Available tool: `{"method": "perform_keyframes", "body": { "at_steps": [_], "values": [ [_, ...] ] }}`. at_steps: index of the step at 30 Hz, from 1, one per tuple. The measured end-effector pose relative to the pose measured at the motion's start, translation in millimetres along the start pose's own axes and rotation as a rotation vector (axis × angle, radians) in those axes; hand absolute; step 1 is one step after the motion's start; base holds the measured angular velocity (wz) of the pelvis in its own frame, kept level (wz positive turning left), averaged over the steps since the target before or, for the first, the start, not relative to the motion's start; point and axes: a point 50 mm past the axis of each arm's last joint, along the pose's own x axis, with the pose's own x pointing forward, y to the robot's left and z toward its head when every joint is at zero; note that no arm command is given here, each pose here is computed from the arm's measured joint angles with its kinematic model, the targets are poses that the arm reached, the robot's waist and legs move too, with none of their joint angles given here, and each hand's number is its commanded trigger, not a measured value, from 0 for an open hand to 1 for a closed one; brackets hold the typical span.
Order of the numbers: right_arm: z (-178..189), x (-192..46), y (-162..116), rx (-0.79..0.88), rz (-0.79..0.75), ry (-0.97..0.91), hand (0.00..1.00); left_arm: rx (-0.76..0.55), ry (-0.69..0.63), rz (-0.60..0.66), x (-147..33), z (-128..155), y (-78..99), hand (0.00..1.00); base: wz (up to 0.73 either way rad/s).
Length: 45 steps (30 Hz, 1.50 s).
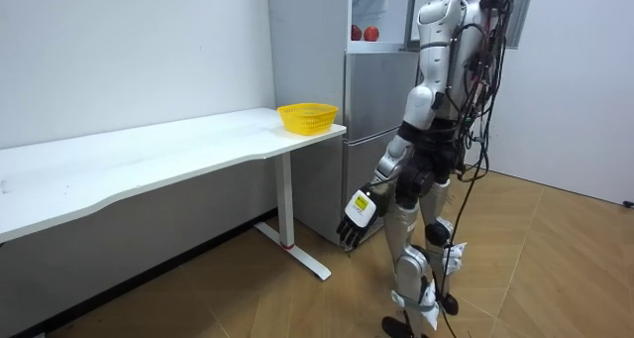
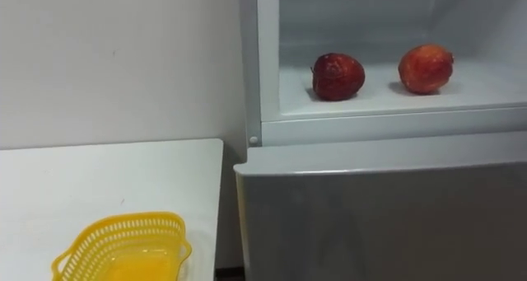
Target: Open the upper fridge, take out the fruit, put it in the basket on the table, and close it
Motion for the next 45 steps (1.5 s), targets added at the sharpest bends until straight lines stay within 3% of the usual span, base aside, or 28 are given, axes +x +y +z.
{"method": "perform_keyframes", "body": {
  "at_steps": [4,13,20,32,45],
  "values": [
    [38,-10,0,0.038,-0.064,-0.218,0.00,0.018,-0.065,0.000,-0.5,9,-3.2,0.00,-0.09],
    [132,-57,-12,0.245,-0.238,-0.721,0.00,0.062,-0.120,-0.036,-1.9,16,-12.2,0.00,-0.11],
    [172,-92,-22,0.341,-0.313,-0.971,0.00,0.071,-0.118,-0.038,-2.3,10,-12.3,0.00,0.03],
    [225,-146,-28,0.279,-0.423,-1.397,0.00,0.089,-0.102,-0.019,-0.3,7,-1.4,0.00,-0.01],
    [265,-171,-29,0.342,-0.431,-1.613,0.00,0.115,-0.102,-0.020,0.5,7,4.9,0.00,0.07]
  ]
}}
